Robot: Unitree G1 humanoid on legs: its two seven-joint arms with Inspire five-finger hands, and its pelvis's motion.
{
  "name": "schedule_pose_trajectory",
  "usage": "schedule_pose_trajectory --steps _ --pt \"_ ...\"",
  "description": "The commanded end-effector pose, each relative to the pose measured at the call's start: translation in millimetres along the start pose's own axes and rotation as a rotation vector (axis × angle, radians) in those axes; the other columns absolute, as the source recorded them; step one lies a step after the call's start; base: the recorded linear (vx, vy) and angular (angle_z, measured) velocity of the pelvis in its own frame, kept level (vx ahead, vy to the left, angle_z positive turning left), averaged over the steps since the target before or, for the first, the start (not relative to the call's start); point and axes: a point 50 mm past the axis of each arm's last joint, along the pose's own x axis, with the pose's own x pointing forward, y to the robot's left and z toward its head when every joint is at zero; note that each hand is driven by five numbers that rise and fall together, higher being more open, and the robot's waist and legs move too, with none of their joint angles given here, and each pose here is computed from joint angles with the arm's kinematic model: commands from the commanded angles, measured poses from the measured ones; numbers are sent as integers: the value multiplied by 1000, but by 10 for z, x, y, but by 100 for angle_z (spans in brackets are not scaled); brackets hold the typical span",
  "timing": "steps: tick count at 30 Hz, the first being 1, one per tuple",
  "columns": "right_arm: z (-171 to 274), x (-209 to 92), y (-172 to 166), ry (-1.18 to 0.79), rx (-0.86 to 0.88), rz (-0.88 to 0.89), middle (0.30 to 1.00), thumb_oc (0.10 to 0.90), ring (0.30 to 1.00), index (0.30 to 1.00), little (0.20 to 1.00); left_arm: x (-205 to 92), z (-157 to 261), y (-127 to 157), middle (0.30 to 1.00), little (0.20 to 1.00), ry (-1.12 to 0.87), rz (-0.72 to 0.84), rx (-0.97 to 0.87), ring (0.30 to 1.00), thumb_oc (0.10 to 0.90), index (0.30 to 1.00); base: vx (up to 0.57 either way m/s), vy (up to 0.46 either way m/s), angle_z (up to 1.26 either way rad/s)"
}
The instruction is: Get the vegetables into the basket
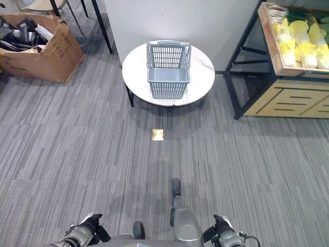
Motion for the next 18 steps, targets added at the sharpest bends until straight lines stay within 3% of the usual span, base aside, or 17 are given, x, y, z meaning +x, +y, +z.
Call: schedule_pose_trajectory --steps 1,10,18 --pt "326 23 -222 -89 -1 -69 1000 900 1000 1000 1000 7 198 114 1000 1000 -60 30 41 1000 900 1000 121 -43 27" --pt "145 18 -221 -53 -29 -62 1000 900 1000 1000 1000 -1 198 -27 1000 1000 -44 6 58 1000 900 1000 246 -161 26" --pt "67 16 -288 -21 -64 -69 1000 900 1000 1000 1000 -12 410 84 1000 1000 -122 52 83 1000 900 1000 197 -227 -13"
